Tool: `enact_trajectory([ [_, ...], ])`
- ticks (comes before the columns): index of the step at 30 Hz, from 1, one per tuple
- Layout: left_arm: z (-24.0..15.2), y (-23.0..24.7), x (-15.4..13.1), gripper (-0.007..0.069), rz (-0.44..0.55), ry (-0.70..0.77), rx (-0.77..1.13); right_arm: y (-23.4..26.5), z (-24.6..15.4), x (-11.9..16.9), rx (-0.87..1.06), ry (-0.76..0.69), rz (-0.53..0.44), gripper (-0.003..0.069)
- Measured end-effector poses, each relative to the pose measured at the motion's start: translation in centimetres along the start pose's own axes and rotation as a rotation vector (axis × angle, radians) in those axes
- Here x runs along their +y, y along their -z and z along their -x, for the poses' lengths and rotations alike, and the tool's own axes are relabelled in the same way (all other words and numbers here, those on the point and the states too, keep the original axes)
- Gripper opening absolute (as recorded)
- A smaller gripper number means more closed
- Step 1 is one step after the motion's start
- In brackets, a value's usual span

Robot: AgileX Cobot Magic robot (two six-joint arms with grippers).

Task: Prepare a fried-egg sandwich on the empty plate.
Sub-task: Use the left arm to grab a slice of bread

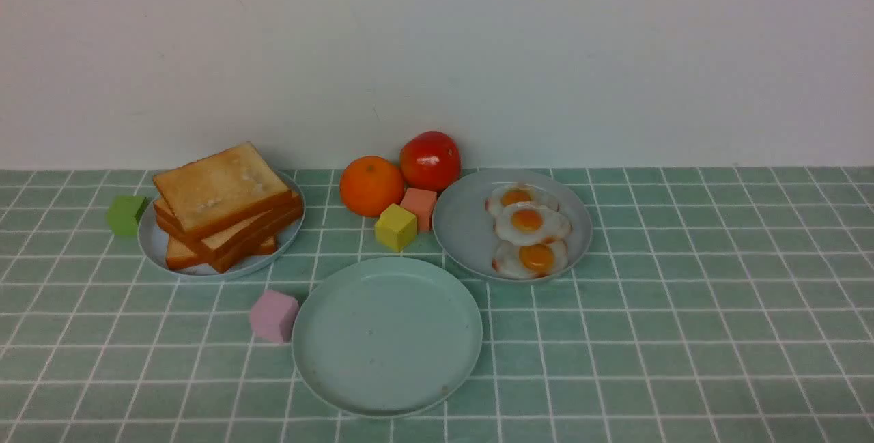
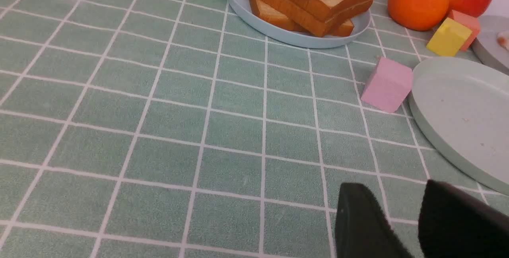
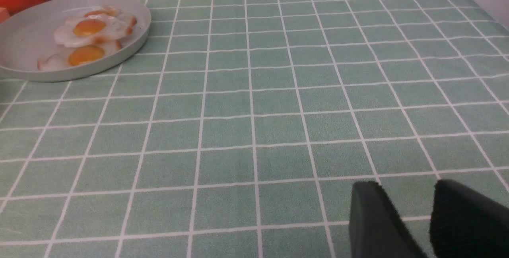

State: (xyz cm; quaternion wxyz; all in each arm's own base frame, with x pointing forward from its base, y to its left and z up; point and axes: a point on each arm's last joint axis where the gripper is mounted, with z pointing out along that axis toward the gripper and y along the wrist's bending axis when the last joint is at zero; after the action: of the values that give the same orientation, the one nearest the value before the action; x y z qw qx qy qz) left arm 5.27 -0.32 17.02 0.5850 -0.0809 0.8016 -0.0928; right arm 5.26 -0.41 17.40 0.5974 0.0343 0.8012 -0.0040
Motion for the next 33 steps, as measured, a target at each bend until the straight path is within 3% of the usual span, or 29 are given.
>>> enact_trajectory([
  [24, 0.1, 0.0, 0.0, 0.0238, -0.004, 0.007, -0.013, 0.0, 0.0, 0.0, 0.000, 0.000, 0.000, 0.0239],
  [26, 0.5, 0.0, -0.2, 0.0238, -0.027, 0.072, -0.051, 0.0, 0.0, 0.0, 0.000, 0.000, 0.000, 0.0239],
  [31, 2.4, 0.4, -0.8, 0.0238, -0.157, 0.495, -0.236, 0.0, 0.0, 0.0, 0.000, 0.000, 0.000, 0.0239],
  [33, 2.8, 0.5, -0.8, 0.0238, -0.177, 0.558, -0.275, 0.0, 0.0, 0.0, 0.000, 0.000, 0.000, 0.0239],
])
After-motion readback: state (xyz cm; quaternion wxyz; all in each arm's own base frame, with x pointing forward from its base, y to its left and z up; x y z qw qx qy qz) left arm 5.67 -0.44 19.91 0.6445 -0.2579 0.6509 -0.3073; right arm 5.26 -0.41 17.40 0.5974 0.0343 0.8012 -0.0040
